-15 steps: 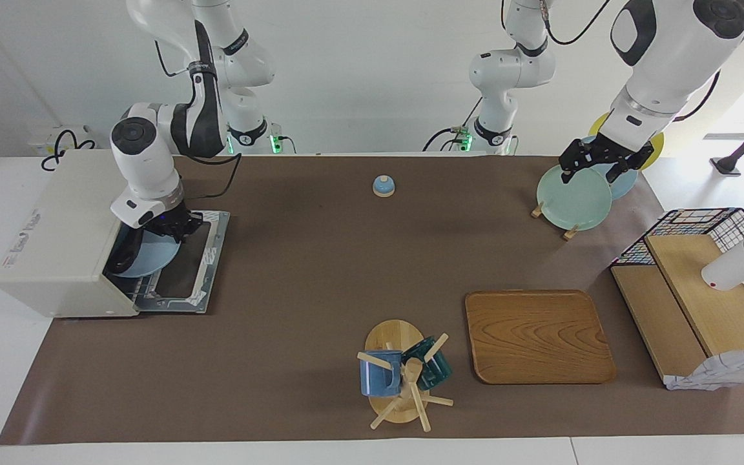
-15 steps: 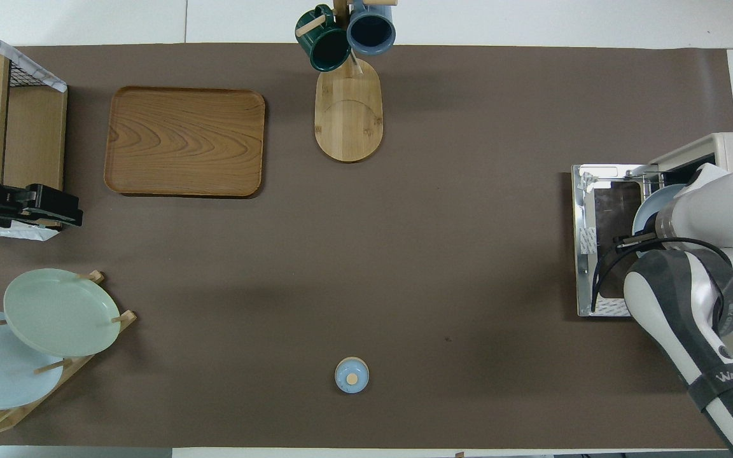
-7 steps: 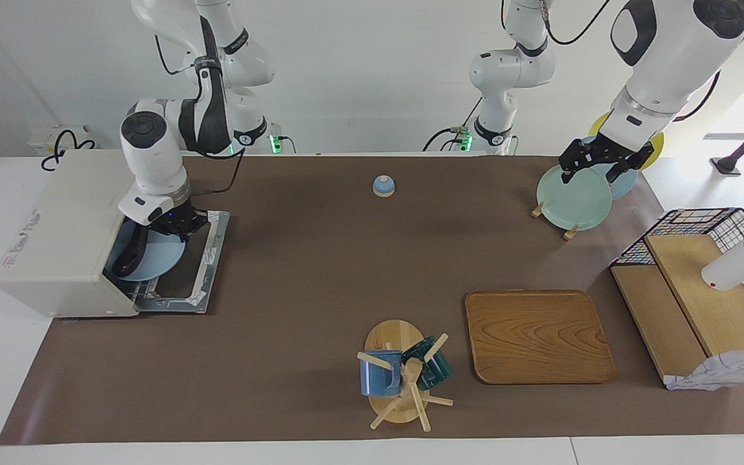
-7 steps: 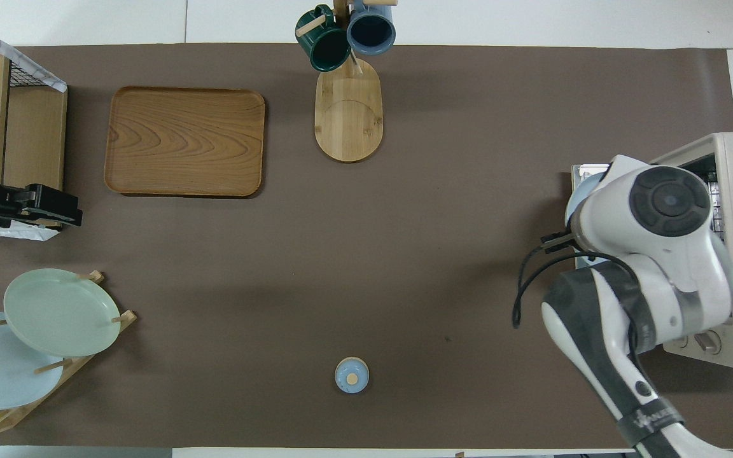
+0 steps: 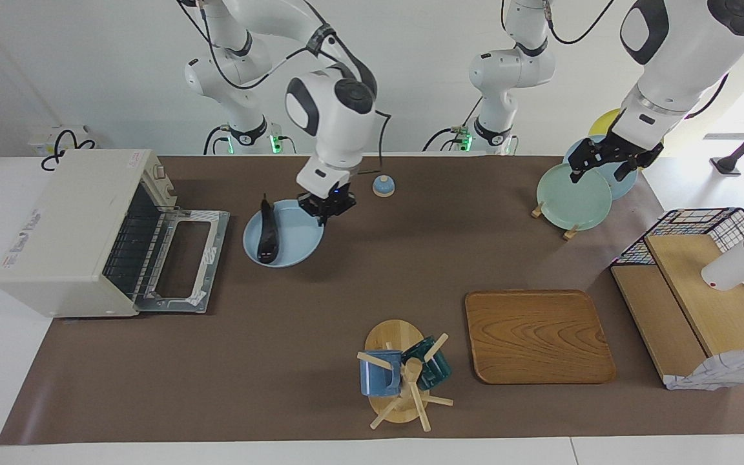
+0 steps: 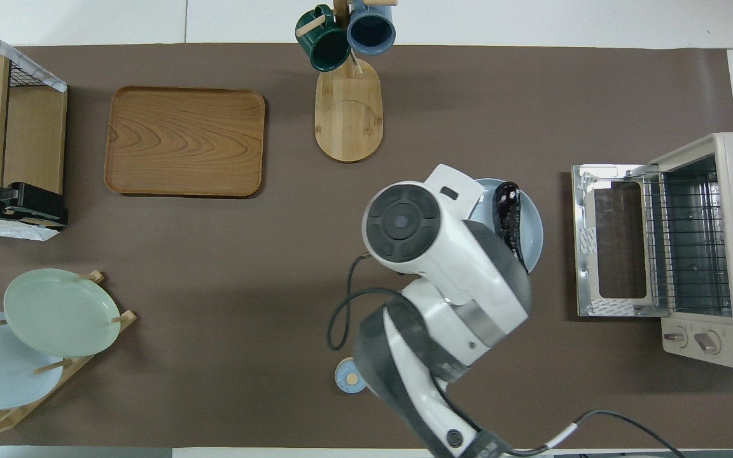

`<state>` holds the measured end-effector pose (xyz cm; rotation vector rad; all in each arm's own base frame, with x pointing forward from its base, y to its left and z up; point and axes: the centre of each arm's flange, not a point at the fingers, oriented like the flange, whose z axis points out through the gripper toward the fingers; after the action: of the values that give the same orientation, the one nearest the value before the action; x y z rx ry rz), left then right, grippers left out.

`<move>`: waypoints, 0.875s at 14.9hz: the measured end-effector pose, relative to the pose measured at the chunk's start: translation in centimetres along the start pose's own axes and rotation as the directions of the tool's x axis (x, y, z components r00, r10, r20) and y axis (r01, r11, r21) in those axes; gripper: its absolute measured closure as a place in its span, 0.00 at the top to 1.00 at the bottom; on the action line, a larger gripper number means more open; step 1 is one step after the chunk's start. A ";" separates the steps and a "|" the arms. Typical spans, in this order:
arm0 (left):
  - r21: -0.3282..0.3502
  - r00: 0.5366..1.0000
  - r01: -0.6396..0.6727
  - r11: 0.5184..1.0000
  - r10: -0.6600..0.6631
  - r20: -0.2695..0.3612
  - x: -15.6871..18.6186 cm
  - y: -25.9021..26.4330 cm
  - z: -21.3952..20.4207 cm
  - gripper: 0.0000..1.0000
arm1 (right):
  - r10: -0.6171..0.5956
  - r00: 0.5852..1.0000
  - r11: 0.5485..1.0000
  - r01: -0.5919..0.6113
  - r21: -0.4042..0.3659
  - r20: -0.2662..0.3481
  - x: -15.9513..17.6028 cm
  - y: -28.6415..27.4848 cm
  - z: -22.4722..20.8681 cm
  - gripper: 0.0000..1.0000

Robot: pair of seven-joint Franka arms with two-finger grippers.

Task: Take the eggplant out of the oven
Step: 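Carry the eggplant onto the light blue plate and open the right gripper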

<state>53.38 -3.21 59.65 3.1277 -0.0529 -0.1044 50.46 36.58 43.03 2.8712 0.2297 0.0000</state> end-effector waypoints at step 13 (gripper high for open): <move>0.000 1.000 0.000 1.000 0.000 -0.002 -0.1 0.0 -0.1 1.00 | 0.096 0.994 0.990 -0.089 0.110 -0.057 0.9 -15.4 4.8 0.19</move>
<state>53.32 -3.21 59.76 3.1279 -0.0530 -0.1009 49.08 50.17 34.37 2.9897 0.1110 0.0978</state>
